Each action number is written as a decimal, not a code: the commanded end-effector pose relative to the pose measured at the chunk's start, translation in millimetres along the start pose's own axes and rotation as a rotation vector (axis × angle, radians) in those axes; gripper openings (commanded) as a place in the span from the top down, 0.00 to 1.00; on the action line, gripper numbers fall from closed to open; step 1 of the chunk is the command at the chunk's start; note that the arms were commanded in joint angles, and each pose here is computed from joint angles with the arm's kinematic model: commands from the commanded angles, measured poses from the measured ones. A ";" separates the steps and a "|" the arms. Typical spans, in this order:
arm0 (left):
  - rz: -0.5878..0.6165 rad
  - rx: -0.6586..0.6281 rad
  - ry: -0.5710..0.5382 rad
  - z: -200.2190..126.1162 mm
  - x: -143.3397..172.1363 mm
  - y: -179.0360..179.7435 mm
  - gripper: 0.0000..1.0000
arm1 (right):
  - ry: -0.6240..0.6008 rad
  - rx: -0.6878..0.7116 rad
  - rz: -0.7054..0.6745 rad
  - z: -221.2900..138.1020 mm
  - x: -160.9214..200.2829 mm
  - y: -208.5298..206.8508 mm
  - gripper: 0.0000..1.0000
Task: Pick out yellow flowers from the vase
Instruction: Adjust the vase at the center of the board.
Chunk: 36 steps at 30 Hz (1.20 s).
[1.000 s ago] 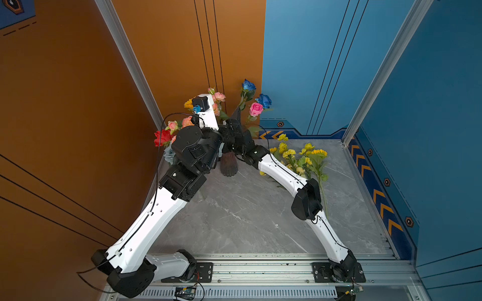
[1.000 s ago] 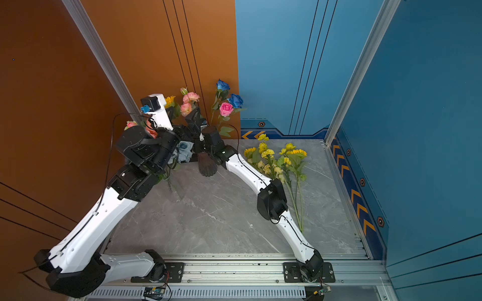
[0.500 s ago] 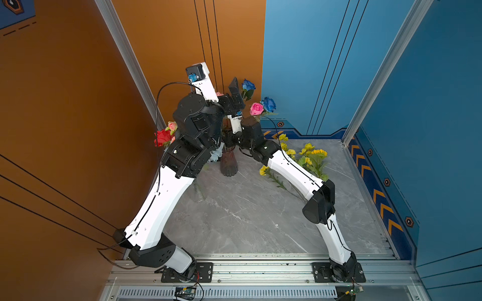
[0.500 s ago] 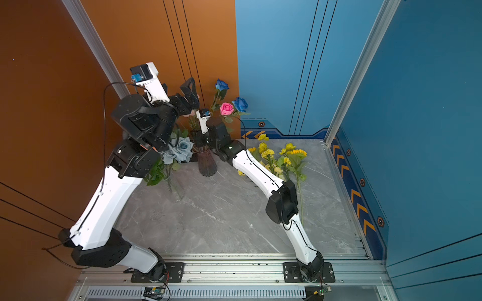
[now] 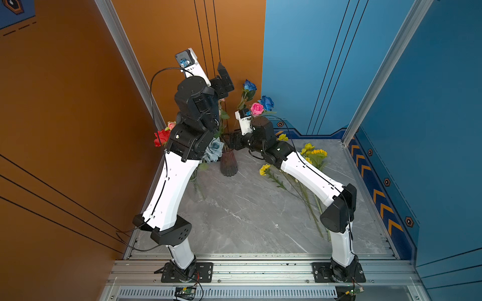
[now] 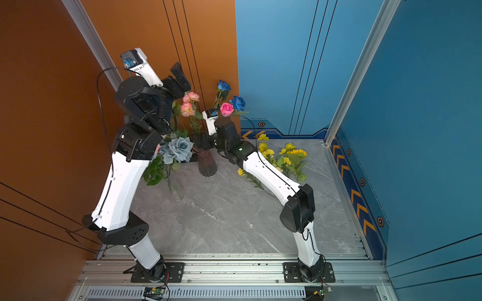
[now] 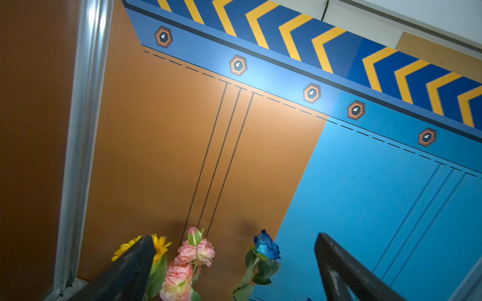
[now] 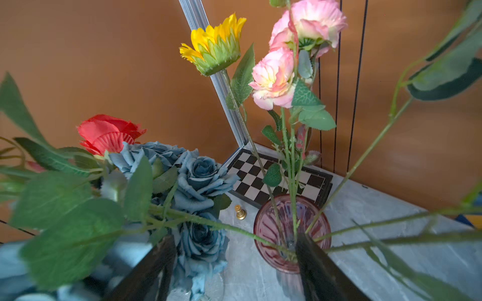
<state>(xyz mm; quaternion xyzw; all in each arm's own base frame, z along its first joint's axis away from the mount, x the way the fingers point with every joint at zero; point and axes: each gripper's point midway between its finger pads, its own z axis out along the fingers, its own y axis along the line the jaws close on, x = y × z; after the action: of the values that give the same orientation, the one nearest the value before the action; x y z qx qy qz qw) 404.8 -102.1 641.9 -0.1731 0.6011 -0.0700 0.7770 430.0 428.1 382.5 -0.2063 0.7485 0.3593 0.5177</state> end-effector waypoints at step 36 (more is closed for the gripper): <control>0.038 0.492 0.482 -92.8 126.9 -97.6 0.02 | 0.099 0.103 0.215 -72.3 74.1 -69.4 0.00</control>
<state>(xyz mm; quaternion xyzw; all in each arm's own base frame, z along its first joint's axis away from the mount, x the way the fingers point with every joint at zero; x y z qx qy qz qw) 389.8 -222.1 532.4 -0.0303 0.7434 -0.2223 0.6301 411.1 340.5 294.1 -0.1285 0.8183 0.3403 0.4450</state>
